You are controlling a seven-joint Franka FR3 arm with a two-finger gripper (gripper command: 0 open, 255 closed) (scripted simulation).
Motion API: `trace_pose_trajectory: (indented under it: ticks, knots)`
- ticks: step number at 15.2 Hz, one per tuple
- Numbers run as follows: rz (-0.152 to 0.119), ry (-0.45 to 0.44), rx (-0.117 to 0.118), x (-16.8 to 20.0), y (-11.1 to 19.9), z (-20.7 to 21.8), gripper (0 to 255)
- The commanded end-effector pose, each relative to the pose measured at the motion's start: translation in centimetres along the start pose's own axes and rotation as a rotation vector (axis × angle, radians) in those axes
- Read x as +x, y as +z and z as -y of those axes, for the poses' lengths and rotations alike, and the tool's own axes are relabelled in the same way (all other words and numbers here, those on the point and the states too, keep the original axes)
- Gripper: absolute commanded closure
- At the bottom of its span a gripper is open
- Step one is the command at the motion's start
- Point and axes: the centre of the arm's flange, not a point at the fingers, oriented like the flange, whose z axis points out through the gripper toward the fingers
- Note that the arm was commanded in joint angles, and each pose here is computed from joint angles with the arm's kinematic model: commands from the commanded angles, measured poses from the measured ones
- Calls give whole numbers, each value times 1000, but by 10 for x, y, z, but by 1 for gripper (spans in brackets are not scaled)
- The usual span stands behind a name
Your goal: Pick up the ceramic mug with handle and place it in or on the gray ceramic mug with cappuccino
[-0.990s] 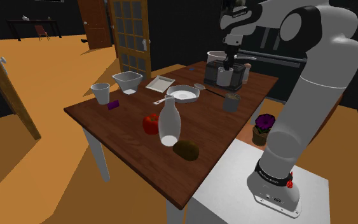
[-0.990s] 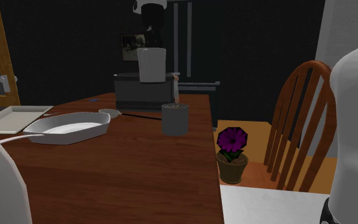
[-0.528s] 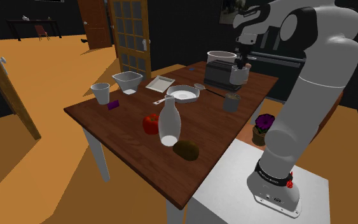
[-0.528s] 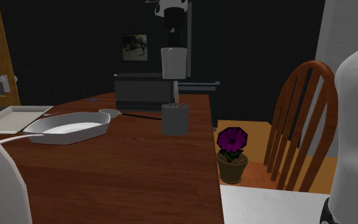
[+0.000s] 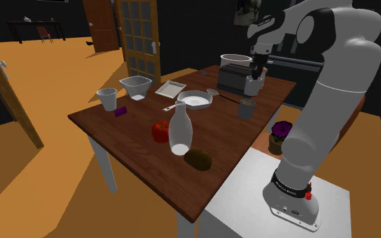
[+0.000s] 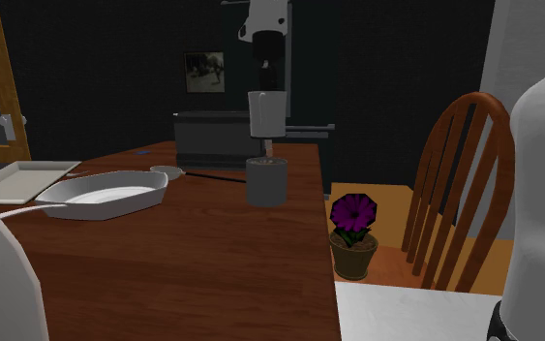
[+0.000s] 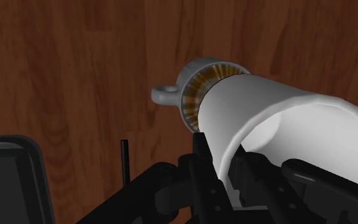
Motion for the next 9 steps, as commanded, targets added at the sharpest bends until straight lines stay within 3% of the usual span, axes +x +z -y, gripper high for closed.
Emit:
trace_pose_trajectory:
  ticks: [1,9]
  knots:
    - [-1,0,0,0,10,0,255]
    - [-1,0,0,0,50,-3,255]
